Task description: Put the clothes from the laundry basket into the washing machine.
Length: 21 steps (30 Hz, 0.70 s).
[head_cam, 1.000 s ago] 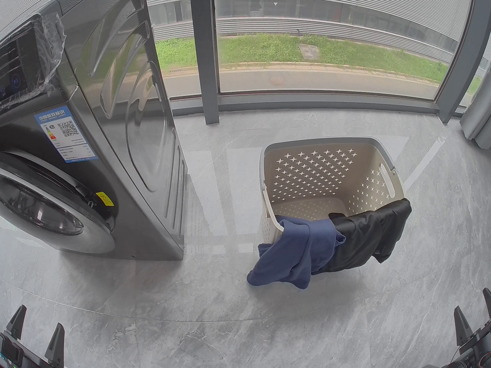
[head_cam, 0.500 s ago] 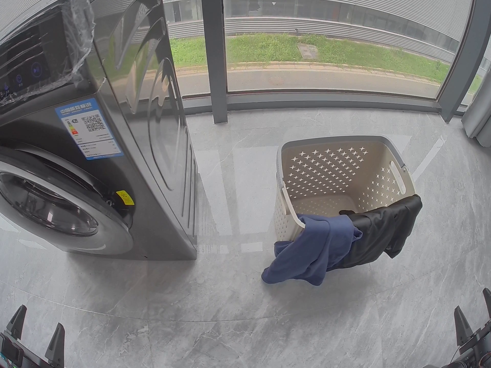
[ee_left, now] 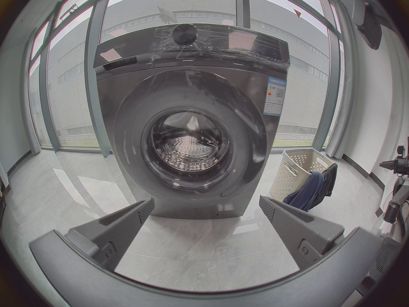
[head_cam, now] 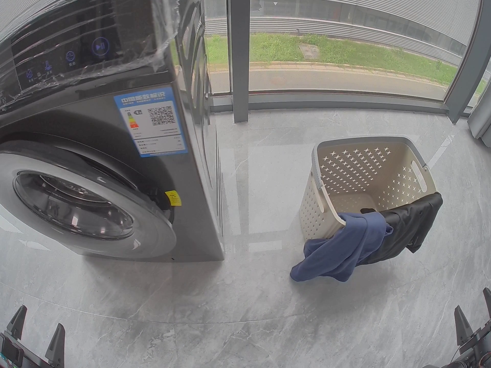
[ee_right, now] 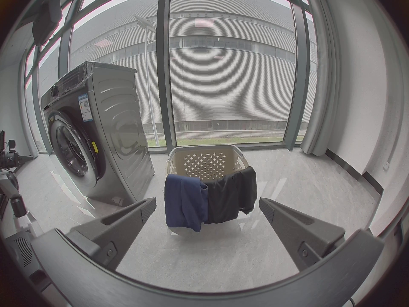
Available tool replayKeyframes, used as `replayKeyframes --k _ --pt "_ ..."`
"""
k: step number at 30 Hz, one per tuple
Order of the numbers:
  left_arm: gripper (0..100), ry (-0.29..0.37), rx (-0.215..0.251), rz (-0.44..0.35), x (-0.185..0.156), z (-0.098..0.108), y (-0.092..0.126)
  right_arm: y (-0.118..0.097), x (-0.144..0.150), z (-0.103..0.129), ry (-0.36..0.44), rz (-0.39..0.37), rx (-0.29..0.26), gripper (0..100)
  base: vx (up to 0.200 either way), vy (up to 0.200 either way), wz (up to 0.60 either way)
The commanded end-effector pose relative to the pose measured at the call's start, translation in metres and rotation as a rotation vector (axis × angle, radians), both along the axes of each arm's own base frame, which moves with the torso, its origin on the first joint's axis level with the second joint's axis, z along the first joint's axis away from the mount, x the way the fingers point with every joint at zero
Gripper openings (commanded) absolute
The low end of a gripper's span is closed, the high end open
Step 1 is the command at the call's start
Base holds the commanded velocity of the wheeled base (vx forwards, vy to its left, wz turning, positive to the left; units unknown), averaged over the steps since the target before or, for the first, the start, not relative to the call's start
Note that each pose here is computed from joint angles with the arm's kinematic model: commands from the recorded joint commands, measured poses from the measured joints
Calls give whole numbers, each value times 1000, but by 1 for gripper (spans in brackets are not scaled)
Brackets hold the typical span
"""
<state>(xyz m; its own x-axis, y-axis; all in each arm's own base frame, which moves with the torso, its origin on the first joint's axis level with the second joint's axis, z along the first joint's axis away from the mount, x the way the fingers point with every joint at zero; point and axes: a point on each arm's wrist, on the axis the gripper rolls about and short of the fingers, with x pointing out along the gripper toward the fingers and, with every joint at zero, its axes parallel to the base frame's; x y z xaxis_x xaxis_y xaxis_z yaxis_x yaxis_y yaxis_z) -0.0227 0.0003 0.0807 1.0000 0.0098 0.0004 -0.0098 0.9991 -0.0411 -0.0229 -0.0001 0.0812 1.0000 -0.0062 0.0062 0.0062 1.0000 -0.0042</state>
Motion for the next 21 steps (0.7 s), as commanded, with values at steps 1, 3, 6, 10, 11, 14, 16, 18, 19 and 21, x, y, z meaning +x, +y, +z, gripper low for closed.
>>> replayKeyframes --k 1,3,6,10,11,14,16,18,19,21 --pt "100 -1 0 1 0 -5 0 0 0 -5 2 0 0 100 0 0 0" --pt "100 -1 0 1 0 -5 0 0 0 -5 2 0 0 100 0 0 0" --pt "100 -1 0 1 0 -5 0 0 0 -5 2 0 0 100 0 0 0" --pt "100 -1 0 1 0 -5 0 0 0 -5 2 -2 0 100 0 0 0" --pt "100 -1 0 1 0 -5 0 0 0 -5 2 -2 0 100 0 0 600" --pt "100 -1 0 1 0 -5 0 0 0 -5 2 -2 0 100 0 0 400" --pt "100 -1 0 1 0 -5 0 0 0 -5 2 0 0 100 0 100 0" --pt "100 -1 0 1 0 -5 0 0 0 -5 2 0 0 100 0 200 0" --pt "100 -1 0 1 0 -5 0 0 0 -5 2 0 0 100 0 200 0" --pt "100 -1 0 1 0 -5 0 0 0 -5 2 0 0 100 0 200 0"
